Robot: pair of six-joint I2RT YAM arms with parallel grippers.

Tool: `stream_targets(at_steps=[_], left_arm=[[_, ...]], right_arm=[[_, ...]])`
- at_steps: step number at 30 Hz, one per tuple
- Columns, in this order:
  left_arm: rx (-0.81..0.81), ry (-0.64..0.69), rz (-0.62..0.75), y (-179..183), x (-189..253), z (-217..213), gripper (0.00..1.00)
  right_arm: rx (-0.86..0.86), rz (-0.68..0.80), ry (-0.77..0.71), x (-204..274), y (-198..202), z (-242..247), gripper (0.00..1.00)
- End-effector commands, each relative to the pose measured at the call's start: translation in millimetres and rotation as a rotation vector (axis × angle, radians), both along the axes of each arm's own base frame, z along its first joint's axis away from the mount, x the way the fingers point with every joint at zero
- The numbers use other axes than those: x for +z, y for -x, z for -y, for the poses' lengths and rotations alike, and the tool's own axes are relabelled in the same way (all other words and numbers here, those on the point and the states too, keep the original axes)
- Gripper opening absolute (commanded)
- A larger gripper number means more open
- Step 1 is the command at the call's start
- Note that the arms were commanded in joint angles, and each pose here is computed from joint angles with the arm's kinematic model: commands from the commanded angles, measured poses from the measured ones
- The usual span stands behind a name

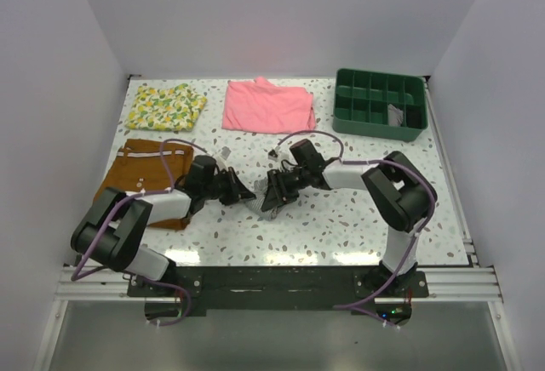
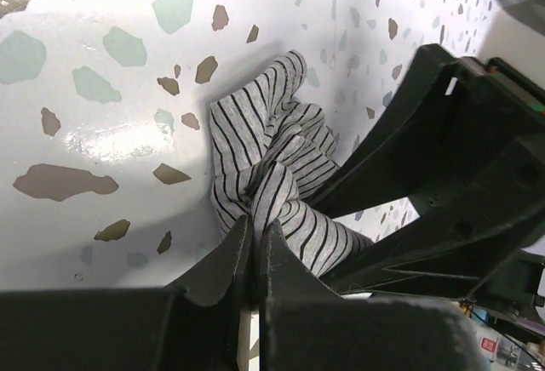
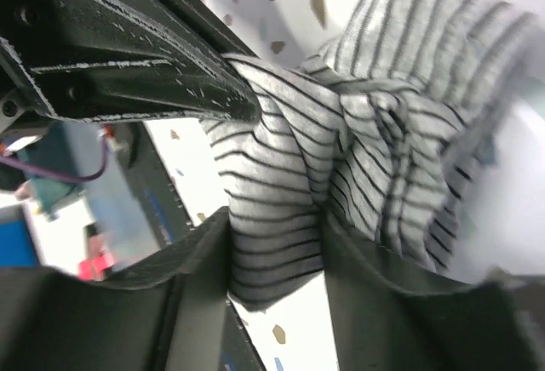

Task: Roll the underwear
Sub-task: Roll the underwear to the center of the board.

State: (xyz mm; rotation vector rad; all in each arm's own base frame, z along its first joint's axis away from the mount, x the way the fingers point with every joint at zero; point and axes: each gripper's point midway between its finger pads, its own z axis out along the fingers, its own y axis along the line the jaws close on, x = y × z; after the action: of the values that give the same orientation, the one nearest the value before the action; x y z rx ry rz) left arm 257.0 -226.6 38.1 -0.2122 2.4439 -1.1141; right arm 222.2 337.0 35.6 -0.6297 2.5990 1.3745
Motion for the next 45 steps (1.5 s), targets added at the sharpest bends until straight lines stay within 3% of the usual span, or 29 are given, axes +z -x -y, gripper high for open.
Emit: stream_targets(at_steps=[1,7,16,28,45], left_arm=[[0.007,-0.145,-0.026,-2.6,-16.0,-11.0,0.0],[-0.022,-0.186,-0.03,-3.9,-13.2,-6.1,0.0],[-0.046,-0.196,-0.039,-6.2,-6.4,3.1,0.0],[-0.049,-0.2,-0.034,-9.5,-3.5,4.3,0.0],[-0.047,-0.238,-0.061,-9.7,-6.3,0.5,0.0]], right_arm=[[-0.087,0.151,0.121,11.2,-12.4,24.6,0.51],[-0.156,0.411,0.209,55.1,-30.1,48.3,0.57],[-0.01,0.677,0.414,64.1,-16.3,31.5,0.58],[0.038,0.857,0.542,60.1,-8.8,20.5,0.58],[0.16,0.954,0.545,62.1,1.6,0.5,0.58]])
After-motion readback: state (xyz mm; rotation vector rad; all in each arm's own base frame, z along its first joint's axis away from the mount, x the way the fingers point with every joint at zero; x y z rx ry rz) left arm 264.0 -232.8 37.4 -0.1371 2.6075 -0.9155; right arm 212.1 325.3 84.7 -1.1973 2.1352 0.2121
